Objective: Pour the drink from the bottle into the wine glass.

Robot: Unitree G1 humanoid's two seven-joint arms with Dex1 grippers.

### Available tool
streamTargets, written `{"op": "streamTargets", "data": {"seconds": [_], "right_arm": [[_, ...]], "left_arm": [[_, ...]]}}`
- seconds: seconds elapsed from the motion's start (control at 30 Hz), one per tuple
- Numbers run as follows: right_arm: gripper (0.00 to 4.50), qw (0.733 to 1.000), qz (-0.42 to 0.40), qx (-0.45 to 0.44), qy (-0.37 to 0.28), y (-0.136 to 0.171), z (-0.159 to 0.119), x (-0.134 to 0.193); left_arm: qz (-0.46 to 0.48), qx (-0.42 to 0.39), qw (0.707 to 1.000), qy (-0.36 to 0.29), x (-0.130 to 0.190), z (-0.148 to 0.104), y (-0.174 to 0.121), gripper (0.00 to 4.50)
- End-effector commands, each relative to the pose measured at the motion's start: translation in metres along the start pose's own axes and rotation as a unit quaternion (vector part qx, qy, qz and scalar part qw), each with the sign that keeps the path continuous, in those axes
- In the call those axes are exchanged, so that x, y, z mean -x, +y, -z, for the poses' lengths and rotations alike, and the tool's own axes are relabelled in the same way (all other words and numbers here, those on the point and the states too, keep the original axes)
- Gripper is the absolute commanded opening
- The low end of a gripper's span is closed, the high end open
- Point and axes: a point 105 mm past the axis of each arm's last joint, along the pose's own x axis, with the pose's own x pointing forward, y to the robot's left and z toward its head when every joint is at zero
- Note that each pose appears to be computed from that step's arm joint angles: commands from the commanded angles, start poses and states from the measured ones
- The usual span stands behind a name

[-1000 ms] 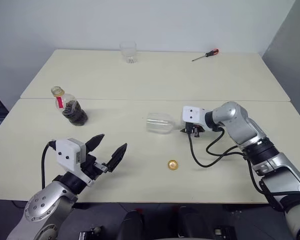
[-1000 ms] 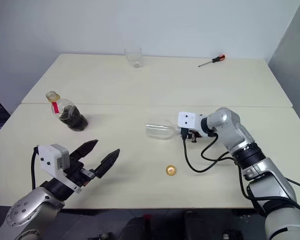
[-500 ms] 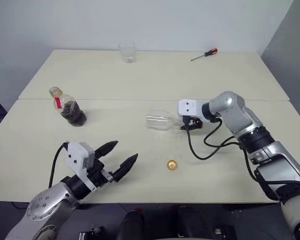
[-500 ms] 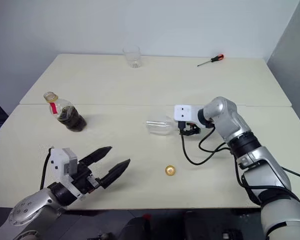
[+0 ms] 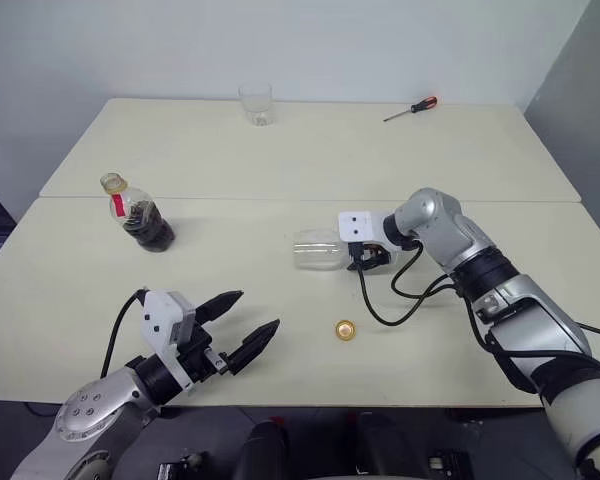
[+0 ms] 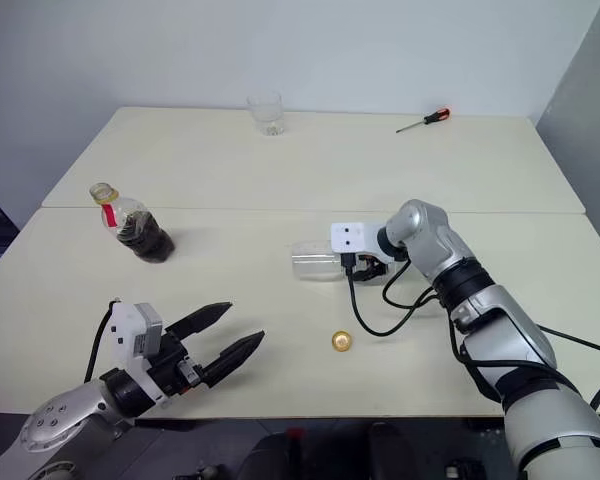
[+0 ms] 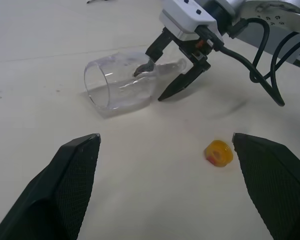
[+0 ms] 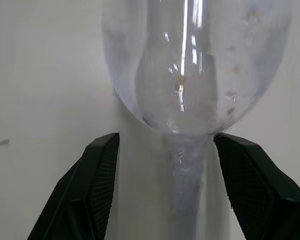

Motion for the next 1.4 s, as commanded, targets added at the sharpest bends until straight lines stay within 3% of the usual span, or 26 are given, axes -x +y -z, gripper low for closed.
{"op": "streamTargets", "data": {"seconds": [0.03, 0.1, 0.2, 0.43, 0.53, 0.7, 0.8, 0.93, 1.07, 1.2, 1.3, 1.4], "right_arm": [[3.21, 1.000, 0.006, 0.027, 0.011, -0.008, -0.001, 0.005], [3.21, 0.999, 0.001, 0.033, 0.023, -0.009, 0.007, 0.006], [2.63, 0.999, -0.012, 0.034, 0.033, -0.007, 0.016, 0.009], [0.25, 0.999, -0.013, 0.034, 0.021, -0.007, 0.015, 0.010], [0.20, 0.999, 0.007, 0.032, -0.022, -0.015, -0.006, 0.011], [0.20, 0.984, 0.055, -0.003, -0.169, -0.031, -0.072, 0.009], [0.20, 0.960, 0.095, -0.068, -0.255, -0.043, -0.103, 0.007], [0.20, 0.895, 0.147, -0.191, -0.374, -0.056, -0.132, 0.003], [0.20, 0.830, 0.173, -0.304, -0.433, -0.057, -0.140, -0.014], [0.20, 0.787, 0.195, -0.360, -0.462, -0.055, -0.144, -0.027], [0.20, 0.763, 0.222, -0.388, -0.467, -0.053, -0.140, -0.034], [0.20, 0.756, 0.243, -0.396, -0.461, -0.047, -0.135, -0.042]], "left_arm": [[0.007, -0.013, 1.000, -0.016, 0.000, -0.007, -0.007, 4.50], [0.005, -0.013, 1.000, -0.016, 0.000, -0.007, -0.007, 4.50], [0.000, -0.013, 1.000, -0.016, 0.001, -0.006, -0.007, 4.50], [-0.001, -0.016, 1.000, -0.018, -0.001, -0.008, -0.005, 4.50], [-0.001, -0.017, 1.000, -0.019, -0.001, -0.009, -0.003, 4.50], [-0.005, -0.016, 1.000, -0.018, 0.000, -0.010, -0.002, 4.50], [-0.010, -0.014, 1.000, -0.015, 0.003, -0.009, -0.002, 4.50], [-0.020, -0.011, 1.000, -0.014, 0.007, -0.011, -0.001, 4.50], [-0.027, -0.007, 1.000, -0.013, 0.010, -0.013, -0.001, 4.50], [-0.030, -0.003, 0.999, -0.011, 0.013, -0.014, -0.002, 4.50], [-0.030, -0.003, 0.999, -0.012, 0.013, -0.016, -0.004, 4.50], [-0.031, -0.004, 0.999, -0.010, 0.013, -0.018, -0.004, 4.50]]}}
